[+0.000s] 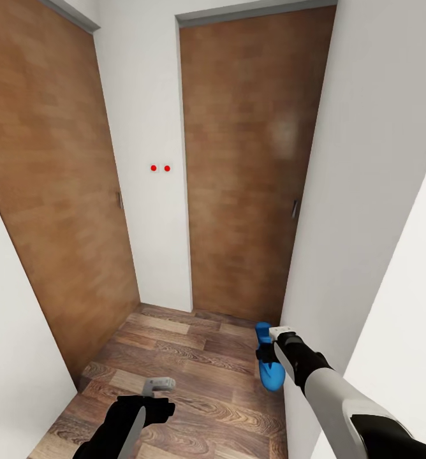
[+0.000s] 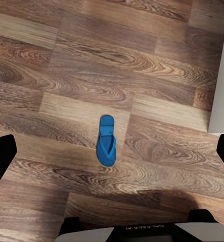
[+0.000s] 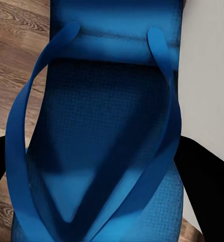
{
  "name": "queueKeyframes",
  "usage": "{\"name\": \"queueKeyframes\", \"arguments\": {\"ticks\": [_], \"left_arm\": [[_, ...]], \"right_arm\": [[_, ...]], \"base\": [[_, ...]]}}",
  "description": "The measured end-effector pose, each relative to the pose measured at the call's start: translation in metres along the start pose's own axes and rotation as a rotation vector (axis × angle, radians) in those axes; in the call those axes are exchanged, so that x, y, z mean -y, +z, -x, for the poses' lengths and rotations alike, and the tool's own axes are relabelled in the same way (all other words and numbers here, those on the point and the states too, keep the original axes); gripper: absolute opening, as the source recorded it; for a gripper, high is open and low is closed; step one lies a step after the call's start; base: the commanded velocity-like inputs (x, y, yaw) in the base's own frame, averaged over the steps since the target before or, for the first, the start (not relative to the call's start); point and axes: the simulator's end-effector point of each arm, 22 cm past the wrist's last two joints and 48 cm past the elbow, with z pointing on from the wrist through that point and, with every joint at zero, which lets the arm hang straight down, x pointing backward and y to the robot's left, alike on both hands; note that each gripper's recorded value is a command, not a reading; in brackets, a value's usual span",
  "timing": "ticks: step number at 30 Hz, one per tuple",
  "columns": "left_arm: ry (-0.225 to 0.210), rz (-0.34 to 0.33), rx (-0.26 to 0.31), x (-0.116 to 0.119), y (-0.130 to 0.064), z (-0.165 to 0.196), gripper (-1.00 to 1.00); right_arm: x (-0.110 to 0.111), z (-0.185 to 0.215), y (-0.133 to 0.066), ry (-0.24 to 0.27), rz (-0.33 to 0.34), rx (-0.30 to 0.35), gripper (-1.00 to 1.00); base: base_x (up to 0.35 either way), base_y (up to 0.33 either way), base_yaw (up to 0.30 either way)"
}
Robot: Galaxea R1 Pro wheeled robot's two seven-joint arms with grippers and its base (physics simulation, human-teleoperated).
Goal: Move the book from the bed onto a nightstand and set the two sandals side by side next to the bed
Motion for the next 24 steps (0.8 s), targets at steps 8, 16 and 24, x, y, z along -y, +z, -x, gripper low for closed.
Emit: {"name": "queueKeyframes", "arguments": {"ticks": [8, 16, 24], "left_arm": [[0.0, 0.0, 0.0, 0.0, 0.0, 0.0001, 1.0], [0.0, -0.001, -0.001, 0.0002, 0.0001, -0.0003, 1.0], [0.0, -0.001, -0.001, 0.0002, 0.0002, -0.0005, 1.0]], "right_arm": [[-0.0001, -0.0001, 0.0, 0.0, 0.0, 0.0, -1.0], [-0.0032, -0.0021, 0.0004, -0.001, 0.004, -0.003, -1.0], [-0.009, 0.0, 0.0007, 0.002, 0.015, 0.011, -1.0]], "base": [[0.0, 0.0, 0.0], [0.0, 0.0, 0.0], [0.0, 0.0, 0.0]]}}
